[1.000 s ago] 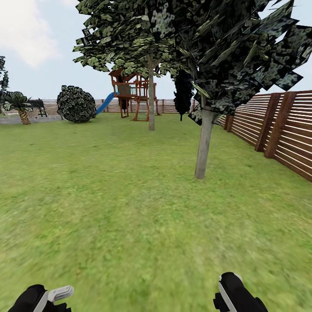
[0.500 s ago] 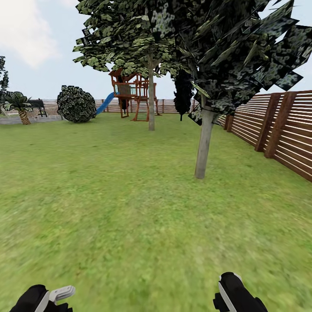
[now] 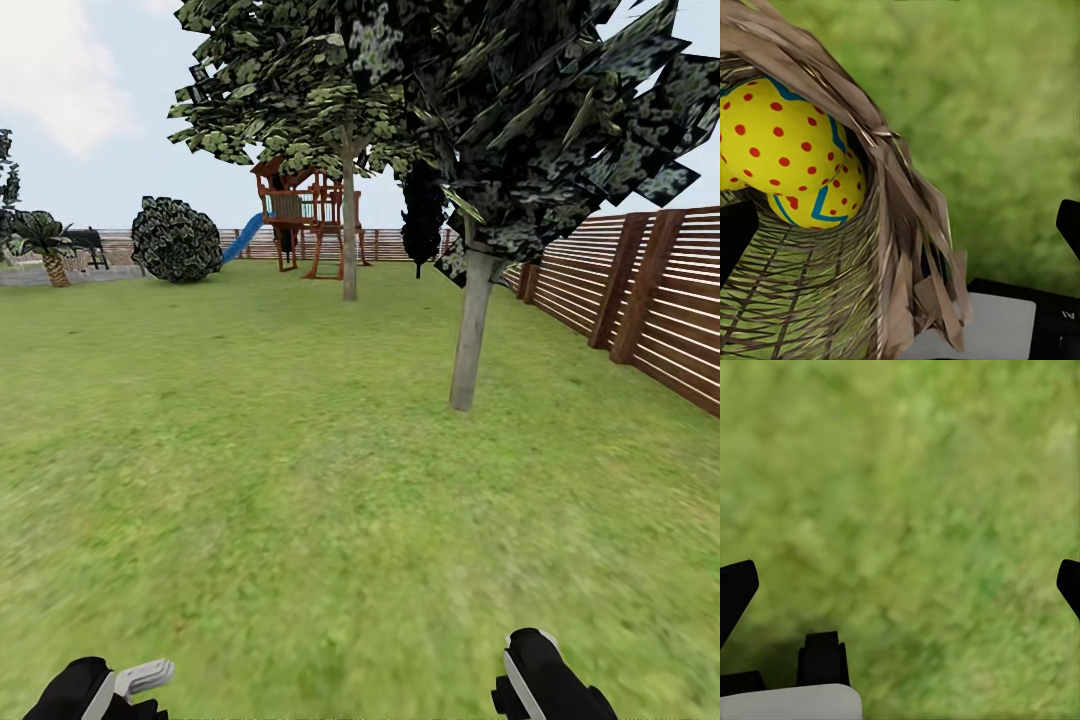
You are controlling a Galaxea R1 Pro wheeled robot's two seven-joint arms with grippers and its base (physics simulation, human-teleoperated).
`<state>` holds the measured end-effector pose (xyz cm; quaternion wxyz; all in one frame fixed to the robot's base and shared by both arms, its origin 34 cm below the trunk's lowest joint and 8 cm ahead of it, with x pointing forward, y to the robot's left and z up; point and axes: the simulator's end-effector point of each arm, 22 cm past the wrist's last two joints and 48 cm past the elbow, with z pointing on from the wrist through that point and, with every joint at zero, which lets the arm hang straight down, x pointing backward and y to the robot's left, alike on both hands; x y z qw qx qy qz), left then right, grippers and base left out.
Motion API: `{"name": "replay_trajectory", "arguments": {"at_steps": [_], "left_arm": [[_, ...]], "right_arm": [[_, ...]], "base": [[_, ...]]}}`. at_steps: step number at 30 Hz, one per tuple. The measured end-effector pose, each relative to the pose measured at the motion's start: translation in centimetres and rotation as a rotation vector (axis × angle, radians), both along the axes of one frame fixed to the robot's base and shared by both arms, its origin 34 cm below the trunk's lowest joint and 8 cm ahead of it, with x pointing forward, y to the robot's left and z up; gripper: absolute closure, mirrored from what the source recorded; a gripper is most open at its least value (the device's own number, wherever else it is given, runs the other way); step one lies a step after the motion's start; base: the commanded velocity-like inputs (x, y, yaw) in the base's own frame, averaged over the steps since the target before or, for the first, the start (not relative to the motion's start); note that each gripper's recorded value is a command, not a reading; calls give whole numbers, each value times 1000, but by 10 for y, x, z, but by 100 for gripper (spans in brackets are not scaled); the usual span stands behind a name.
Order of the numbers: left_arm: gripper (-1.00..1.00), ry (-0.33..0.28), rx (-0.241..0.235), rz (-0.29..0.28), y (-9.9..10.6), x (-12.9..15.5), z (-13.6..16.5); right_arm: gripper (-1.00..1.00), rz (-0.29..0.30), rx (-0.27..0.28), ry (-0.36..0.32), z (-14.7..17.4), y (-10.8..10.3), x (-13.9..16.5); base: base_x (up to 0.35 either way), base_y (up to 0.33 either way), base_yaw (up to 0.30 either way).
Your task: Take the three Easter eggs out of the wicker basket on the lawn in the garden, then place them on the lawn next to a single tree (choose any tree) so that all three eggs are next to the same tree and none are left in the basket.
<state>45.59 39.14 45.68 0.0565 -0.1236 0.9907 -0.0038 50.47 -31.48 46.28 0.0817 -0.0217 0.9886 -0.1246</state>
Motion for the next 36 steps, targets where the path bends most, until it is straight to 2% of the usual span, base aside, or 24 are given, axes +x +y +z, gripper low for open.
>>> {"name": "replay_trajectory", "arguments": {"at_steps": [14, 31, 36], "left_arm": [[-100, -1, -6, 1, -2, 0, 0], [-100, -6, -13, 4, -4, 1, 0], [-100, -9, -23, 9, -6, 2, 0]], "right_arm": [[-100, 0, 0, 1, 0, 0, 0], [-100, 0, 0, 3, -1, 0, -1], [-100, 0, 0, 2, -1, 0, -1]], "base": [[-172, 0, 0], [-5, 0, 0], [165, -111, 0]]}}
